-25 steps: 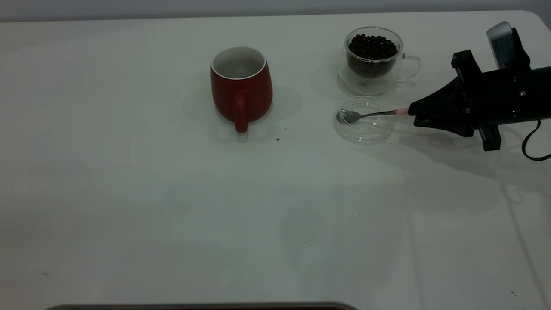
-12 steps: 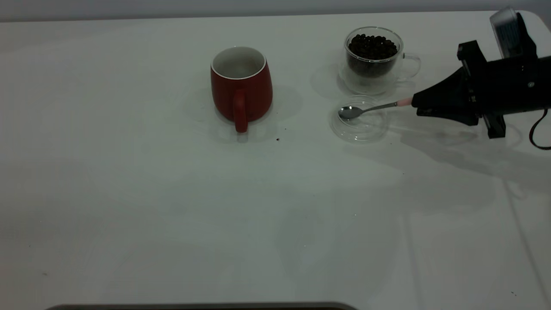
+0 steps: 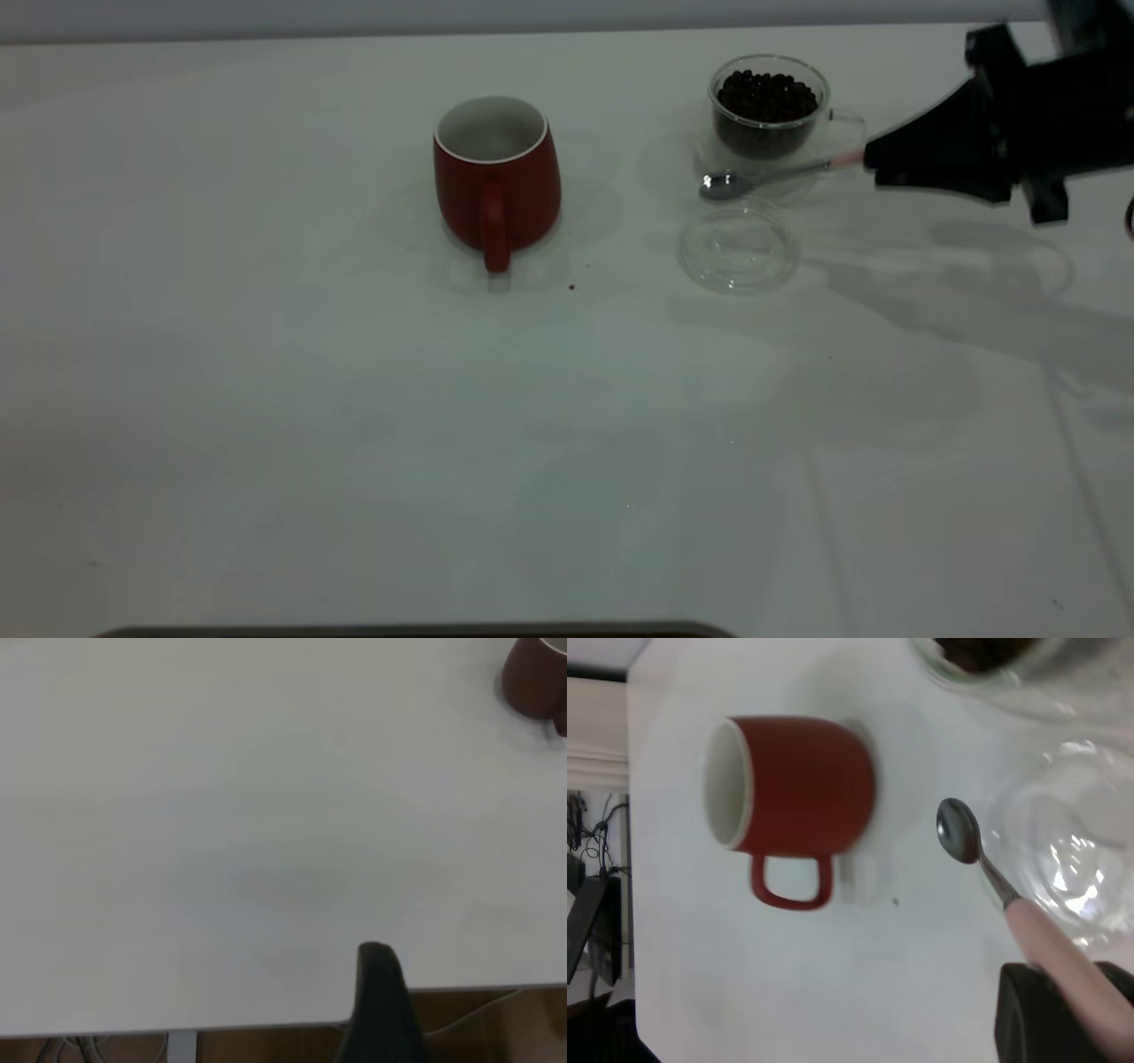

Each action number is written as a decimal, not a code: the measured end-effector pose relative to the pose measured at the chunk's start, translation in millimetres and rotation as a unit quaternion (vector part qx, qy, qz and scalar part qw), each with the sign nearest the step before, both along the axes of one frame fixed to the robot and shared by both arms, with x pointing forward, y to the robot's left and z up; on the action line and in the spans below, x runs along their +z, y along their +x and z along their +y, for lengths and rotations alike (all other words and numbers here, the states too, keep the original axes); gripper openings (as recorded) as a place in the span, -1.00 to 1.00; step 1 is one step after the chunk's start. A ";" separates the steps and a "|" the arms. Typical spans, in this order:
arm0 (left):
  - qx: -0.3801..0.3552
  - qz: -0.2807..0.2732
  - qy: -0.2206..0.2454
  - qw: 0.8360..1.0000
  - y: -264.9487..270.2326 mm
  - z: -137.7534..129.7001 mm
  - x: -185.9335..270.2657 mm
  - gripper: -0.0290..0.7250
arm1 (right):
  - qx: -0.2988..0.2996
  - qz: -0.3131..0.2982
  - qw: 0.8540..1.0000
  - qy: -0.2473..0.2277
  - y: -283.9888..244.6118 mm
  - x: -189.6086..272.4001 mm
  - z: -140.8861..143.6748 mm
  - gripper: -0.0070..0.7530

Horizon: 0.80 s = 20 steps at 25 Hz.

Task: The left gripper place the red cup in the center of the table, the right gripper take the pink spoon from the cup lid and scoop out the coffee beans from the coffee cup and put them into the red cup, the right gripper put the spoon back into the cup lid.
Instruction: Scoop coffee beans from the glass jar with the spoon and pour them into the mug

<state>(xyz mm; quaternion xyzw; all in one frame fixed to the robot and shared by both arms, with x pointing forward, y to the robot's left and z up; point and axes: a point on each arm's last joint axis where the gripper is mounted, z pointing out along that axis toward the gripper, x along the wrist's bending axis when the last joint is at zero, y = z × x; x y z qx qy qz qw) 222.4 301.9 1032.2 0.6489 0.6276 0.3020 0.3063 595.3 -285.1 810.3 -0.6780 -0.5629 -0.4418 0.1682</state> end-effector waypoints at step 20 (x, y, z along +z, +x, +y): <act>0.000 0.000 0.000 1.000 0.0 0.0 0.0 0.63 | 0.025 -0.044 0.996 -0.075 85.9 45.5 -38.3 -0.68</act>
